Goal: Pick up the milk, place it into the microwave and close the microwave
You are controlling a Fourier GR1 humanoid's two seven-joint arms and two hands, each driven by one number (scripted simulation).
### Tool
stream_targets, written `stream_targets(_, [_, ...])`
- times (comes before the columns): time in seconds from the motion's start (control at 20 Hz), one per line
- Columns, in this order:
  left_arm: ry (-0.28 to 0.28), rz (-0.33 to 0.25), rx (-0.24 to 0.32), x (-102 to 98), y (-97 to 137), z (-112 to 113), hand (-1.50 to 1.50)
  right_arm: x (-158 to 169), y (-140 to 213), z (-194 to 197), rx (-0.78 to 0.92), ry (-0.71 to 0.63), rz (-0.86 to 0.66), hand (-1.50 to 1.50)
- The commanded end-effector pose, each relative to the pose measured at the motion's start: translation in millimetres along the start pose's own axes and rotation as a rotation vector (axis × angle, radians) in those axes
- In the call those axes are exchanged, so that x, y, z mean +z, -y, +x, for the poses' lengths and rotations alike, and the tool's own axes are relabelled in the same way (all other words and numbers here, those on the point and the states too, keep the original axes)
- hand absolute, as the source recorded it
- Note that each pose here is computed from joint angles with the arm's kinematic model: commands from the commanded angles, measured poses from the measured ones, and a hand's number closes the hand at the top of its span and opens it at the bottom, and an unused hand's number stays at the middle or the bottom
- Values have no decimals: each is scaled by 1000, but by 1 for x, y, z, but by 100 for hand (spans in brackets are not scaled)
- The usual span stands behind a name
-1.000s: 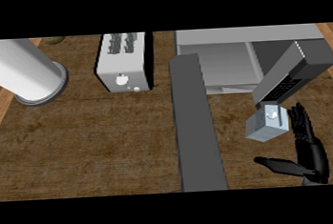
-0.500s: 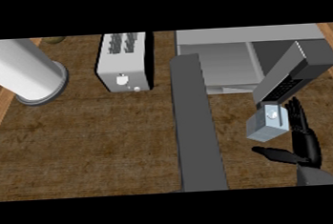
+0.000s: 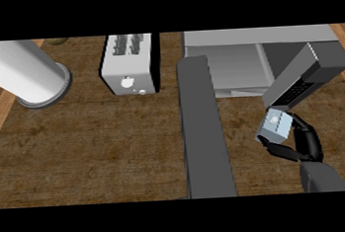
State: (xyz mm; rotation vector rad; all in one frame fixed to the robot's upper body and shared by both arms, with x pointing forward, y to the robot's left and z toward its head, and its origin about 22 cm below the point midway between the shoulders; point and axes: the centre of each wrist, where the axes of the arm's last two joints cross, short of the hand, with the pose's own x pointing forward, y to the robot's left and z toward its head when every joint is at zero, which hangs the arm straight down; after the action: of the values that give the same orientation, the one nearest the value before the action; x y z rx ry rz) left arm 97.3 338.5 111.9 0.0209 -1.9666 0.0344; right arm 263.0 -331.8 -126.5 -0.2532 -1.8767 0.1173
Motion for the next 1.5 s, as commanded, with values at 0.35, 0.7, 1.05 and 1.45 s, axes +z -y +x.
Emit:
stream_targets(0.35, [-5,-17,-11,1,-6,10,-150,-5,-16,-9,32,59,-19,150])
stream_targets(0.7, [-1,11,13,-6,-21,-4,-150,-13,-35,-4,-116,67,128,150])
stream_targets(1.05, [-27,36,-3,2,-19,-6,-150,-26,-53,14,-188,117,195,150])
stream_targets(1.45, [-16,45,4,10,-29,1,-150,-72,-96,76,-103,122,135,150])
